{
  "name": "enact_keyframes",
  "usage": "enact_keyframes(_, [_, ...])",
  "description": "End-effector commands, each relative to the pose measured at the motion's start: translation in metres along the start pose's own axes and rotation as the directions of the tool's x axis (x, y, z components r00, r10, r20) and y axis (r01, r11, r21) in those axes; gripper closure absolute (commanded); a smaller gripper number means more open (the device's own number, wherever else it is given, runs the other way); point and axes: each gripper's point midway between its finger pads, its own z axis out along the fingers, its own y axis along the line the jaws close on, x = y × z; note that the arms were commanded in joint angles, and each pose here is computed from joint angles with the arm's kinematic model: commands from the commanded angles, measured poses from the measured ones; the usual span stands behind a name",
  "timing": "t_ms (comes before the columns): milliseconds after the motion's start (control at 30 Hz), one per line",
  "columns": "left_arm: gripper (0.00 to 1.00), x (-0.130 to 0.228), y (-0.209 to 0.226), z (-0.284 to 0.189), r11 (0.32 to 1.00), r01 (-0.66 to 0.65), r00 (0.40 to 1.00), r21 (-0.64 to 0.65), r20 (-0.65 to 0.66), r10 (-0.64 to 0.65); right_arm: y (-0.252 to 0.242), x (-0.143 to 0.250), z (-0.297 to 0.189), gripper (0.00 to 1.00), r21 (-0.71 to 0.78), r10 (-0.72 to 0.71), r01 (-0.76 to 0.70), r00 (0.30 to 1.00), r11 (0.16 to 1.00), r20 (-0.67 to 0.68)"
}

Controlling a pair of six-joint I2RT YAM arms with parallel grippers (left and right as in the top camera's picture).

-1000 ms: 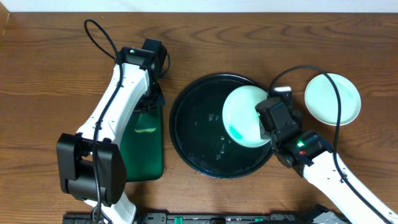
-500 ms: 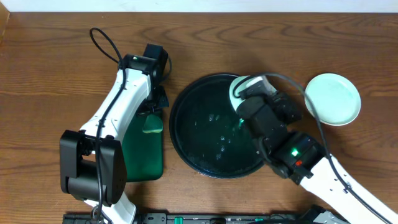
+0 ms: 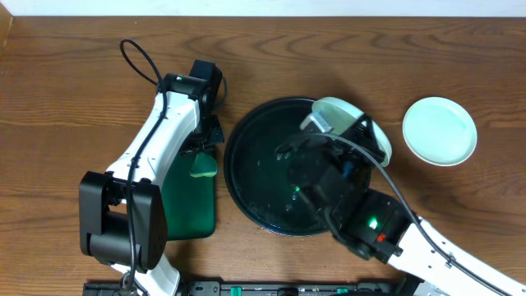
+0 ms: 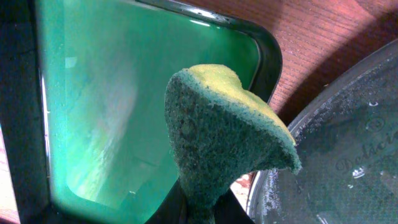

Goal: Clean dirty plates on tray and stack at the side
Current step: 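Lift the cleaned plate with the right gripper and carry it rightward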

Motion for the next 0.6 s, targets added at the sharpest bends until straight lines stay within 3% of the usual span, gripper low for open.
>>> enact_keyframes(0, [0.93, 0.001, 0.002, 0.003, 1.0, -0.012, 1.0, -0.008, -0.01, 0.012, -0.023, -0.006, -0.016, 0.99, 0.088, -0.083, 0.084, 0.996, 0.993, -0.013])
enact_keyframes(567, [0.93, 0.001, 0.002, 0.003, 1.0, -0.012, 1.0, -0.008, -0.01, 0.012, -0.008, -0.027, -0.023, 0.99, 0.114, -0.163, 0.163, 0.987, 0.98, -0.01])
